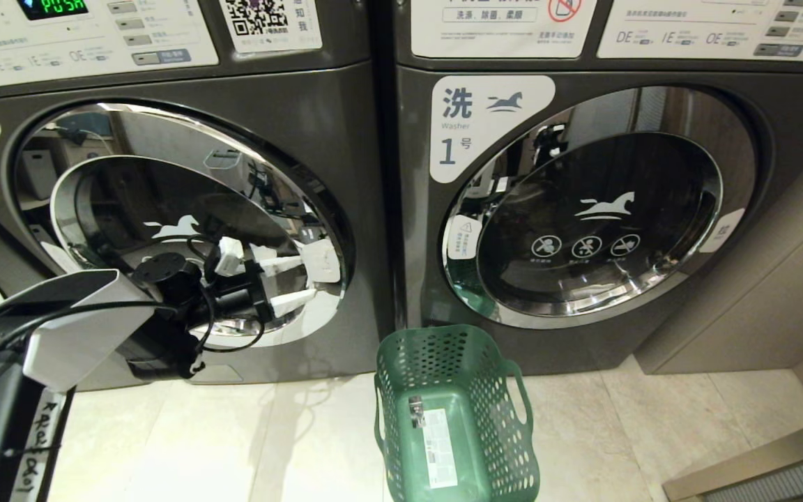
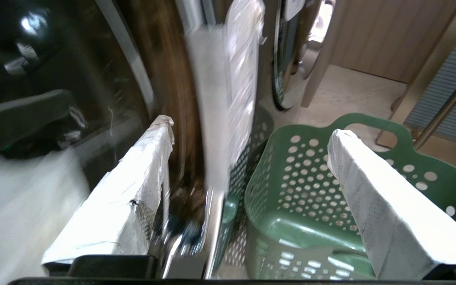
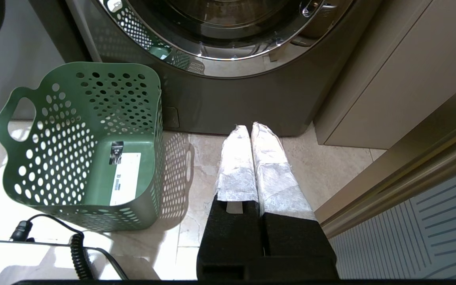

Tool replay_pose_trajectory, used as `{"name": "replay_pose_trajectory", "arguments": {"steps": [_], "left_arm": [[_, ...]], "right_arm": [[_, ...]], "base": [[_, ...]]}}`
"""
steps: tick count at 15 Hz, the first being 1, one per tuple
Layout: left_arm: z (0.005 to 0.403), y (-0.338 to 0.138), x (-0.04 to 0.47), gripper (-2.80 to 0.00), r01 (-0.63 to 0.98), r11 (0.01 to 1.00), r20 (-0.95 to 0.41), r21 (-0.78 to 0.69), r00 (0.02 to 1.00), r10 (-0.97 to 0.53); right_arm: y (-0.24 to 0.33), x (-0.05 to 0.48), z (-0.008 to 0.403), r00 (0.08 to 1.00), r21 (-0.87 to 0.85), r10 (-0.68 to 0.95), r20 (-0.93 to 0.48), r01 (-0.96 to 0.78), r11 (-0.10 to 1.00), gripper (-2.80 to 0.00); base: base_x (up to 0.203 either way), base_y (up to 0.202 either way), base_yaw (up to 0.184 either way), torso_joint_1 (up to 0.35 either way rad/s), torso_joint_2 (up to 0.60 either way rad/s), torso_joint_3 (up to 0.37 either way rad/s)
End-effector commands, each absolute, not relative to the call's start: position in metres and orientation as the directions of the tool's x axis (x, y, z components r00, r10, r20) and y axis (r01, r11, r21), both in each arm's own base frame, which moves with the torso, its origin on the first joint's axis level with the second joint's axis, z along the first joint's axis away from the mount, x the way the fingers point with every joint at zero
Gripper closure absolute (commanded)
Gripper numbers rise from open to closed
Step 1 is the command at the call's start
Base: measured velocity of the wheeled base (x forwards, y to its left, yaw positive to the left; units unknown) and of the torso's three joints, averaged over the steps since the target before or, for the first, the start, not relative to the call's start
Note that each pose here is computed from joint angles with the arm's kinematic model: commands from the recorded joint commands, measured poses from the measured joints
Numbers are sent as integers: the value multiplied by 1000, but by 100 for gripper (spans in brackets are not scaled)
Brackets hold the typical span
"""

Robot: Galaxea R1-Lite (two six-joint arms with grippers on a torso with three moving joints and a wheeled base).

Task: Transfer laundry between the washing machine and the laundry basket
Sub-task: Open the lid of the washing machine

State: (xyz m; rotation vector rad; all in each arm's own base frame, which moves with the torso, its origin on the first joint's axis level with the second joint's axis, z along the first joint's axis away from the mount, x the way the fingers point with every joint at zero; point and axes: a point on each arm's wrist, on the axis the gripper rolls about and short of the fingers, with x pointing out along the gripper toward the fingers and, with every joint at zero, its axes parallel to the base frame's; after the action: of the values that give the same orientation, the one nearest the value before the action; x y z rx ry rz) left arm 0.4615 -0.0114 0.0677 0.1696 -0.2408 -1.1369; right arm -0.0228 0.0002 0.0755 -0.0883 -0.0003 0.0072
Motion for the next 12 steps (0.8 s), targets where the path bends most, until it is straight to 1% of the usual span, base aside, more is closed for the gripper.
{"name": "replay_pose_trajectory", "arguments": {"steps": [1, 5, 7, 10, 12], "left_arm": [[70, 3, 456, -280, 862, 437, 104, 256, 425, -899], [75, 17, 448, -280, 851, 461, 101, 251, 451, -887], [80, 18, 435, -280, 852, 463, 97, 242, 454, -886], [114, 15, 386, -280, 856, 466, 89, 222, 459, -884], [136, 13, 333, -280, 860, 473, 76, 191, 468, -881]], "right_arm": [[0, -23, 76, 1000, -89, 8, -2, -8, 996, 0], [0, -23, 76, 1000, -89, 8, -2, -8, 996, 0], [0, -23, 76, 1000, -89, 8, -2, -8, 996, 0], [0, -23, 76, 1000, -89, 8, -2, -8, 996, 0], [0, -23, 76, 1000, -89, 8, -2, -8, 996, 0]], "base": [[0, 0, 0, 0, 0, 0], [0, 0, 0, 0, 0, 0], [0, 0, 0, 0, 0, 0], [0, 0, 0, 0, 0, 0], [0, 0, 0, 0, 0, 0]]}}
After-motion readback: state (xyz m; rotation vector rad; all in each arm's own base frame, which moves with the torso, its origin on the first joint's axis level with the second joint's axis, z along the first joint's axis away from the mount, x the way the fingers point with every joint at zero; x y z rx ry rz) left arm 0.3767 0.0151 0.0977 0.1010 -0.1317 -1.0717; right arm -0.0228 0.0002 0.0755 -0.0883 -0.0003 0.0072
